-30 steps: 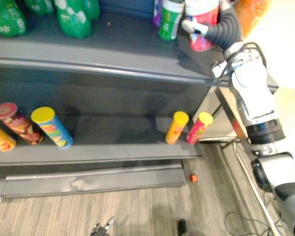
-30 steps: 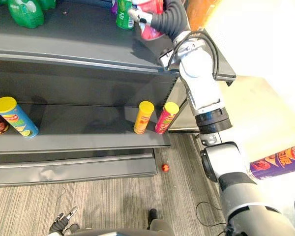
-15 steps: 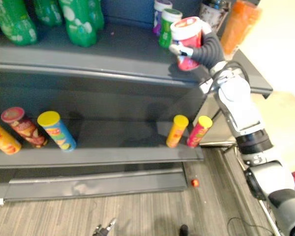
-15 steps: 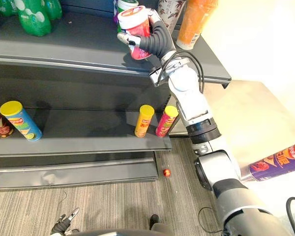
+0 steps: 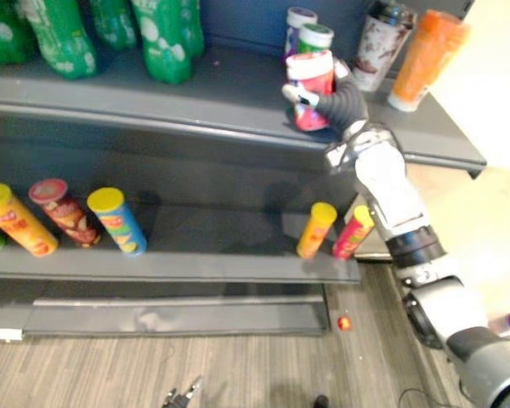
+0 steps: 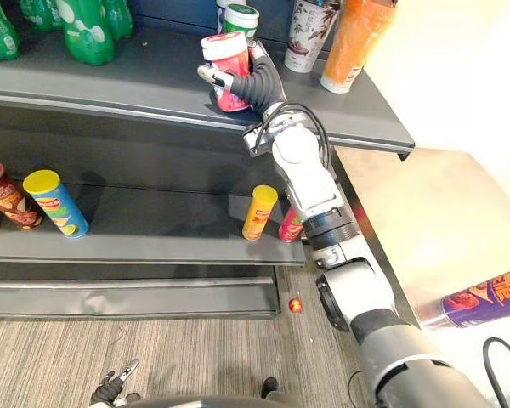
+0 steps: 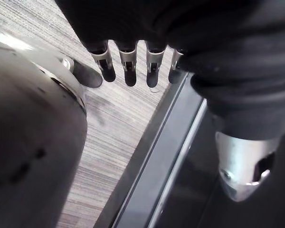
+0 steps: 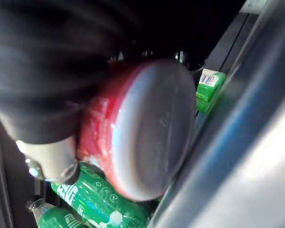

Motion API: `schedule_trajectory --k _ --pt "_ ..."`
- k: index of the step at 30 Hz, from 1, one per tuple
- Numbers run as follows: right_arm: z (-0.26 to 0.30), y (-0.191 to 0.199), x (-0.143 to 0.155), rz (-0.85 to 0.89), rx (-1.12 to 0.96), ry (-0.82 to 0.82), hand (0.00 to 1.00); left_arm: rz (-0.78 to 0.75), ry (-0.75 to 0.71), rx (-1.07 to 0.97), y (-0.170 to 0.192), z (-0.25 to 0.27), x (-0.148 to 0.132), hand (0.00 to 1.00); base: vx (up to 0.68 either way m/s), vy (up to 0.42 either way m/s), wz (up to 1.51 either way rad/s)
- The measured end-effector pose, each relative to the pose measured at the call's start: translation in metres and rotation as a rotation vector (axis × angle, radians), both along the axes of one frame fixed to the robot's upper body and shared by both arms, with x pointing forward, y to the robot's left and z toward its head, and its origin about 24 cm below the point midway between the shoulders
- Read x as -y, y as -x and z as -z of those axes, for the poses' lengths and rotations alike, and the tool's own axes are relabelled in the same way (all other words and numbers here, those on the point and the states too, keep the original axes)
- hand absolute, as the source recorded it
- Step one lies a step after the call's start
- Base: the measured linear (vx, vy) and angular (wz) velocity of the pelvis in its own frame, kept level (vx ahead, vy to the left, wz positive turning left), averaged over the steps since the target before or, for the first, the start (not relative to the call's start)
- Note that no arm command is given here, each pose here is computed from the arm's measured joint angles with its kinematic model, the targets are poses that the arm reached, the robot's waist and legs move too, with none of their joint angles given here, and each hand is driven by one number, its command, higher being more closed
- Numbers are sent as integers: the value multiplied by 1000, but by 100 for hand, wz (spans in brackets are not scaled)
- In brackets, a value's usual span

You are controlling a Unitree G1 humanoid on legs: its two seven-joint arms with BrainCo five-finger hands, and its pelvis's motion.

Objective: Put the gum and the chips on the shelf.

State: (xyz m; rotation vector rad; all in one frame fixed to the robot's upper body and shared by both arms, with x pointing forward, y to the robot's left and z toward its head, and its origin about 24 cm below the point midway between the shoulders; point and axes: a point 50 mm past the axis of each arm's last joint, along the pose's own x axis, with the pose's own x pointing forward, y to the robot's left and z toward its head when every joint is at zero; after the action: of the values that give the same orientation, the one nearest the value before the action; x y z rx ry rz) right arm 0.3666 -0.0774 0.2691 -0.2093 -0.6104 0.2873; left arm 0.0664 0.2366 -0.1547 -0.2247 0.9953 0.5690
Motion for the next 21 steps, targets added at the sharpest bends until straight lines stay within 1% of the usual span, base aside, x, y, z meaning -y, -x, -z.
schedule_trajectory --k 3,6,8,14,21 --pt "1 -4 6 44 -17 -71 100 -2 -1 -1 0 0 0 0 -17 -2 10" --pt "4 -7 12 95 -37 -86 100 -6 -2 -7 1 0 0 0 -26 -1 6" --pt "4 -8 11 115 -47 -128 100 -12 -5 -17 2 1 0 0 0 0 0" --pt "5 -3 10 153 -15 -132 100 -18 -12 -26 2 1 -1 0 3 0 3" --pt "14 8 12 219 48 -100 100 2 -24 -24 -2 0 0 0 -5 0 4"
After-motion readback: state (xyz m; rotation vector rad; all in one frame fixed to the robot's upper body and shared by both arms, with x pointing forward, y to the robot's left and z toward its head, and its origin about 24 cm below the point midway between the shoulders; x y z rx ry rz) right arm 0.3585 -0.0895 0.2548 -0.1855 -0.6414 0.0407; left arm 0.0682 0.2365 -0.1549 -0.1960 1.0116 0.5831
